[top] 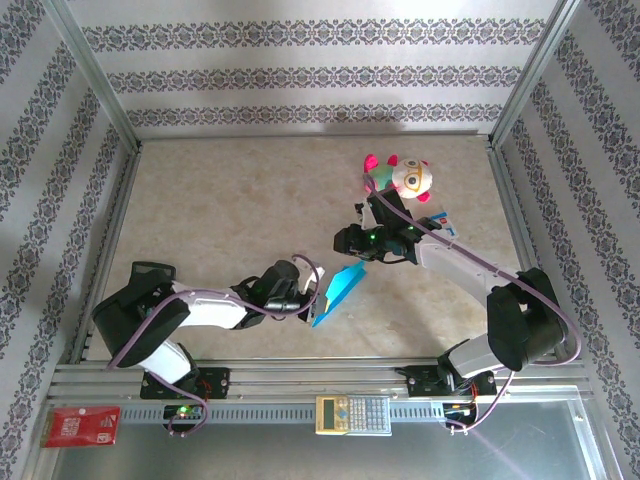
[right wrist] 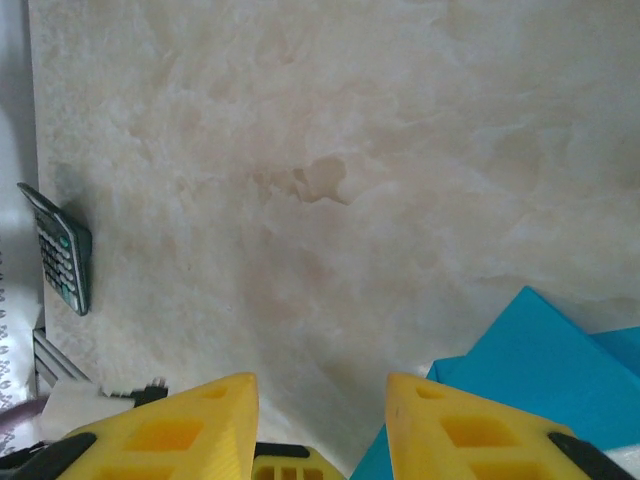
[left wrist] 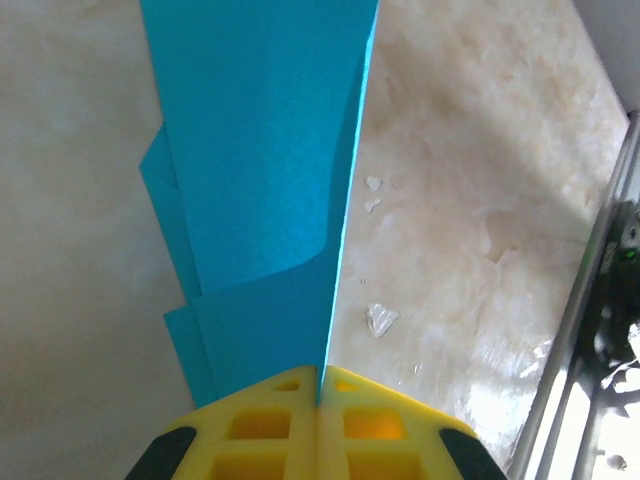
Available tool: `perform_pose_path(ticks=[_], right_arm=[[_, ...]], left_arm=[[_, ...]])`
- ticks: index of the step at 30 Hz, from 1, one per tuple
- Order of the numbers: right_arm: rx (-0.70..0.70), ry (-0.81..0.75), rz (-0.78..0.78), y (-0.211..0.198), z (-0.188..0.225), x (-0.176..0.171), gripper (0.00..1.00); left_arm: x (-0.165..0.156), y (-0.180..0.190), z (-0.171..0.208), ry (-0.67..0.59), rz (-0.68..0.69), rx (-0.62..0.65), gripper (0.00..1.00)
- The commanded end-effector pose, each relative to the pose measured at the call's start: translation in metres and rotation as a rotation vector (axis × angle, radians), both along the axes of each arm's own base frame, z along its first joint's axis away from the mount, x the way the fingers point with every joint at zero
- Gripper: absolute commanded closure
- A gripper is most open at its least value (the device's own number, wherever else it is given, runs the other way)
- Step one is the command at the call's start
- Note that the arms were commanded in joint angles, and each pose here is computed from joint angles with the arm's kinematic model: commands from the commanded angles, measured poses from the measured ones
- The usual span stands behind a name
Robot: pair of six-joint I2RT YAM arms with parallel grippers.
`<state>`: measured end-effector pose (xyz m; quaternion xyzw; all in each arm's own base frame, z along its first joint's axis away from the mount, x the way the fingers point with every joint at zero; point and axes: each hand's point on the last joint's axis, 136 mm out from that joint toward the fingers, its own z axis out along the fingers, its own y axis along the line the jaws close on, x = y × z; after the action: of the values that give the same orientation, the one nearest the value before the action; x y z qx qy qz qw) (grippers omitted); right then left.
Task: Fold a paper plane with a square sheet of paper (pick it up from the middle)
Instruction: Fold the wing for the fifth time at the center of the table.
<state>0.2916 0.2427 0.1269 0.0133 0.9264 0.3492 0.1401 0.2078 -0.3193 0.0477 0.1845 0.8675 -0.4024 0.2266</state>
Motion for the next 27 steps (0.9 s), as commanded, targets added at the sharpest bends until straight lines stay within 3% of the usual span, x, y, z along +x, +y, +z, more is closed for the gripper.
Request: perform_pose_path(ticks=[1,15,27], right_arm=[[-0.006,-0.001,0.027,-0.003,-0.001,-0.014,0.62],[-0.009,-0.018,0.052,-0.016,-0.011,-0.041,0.64],[-0.043,-0.065,0.166,0.006,-0.037,-0.048,0.67]], left_arm=[[0.003,-0.006,0.005,0.074,0.016,-0.112,1.00],[0.013,-0.007,-0.002,0.196,0.043,-0.218,1.00],[0.019,-0.002,-0.015,0.300,0.077,-0.267,1.00]])
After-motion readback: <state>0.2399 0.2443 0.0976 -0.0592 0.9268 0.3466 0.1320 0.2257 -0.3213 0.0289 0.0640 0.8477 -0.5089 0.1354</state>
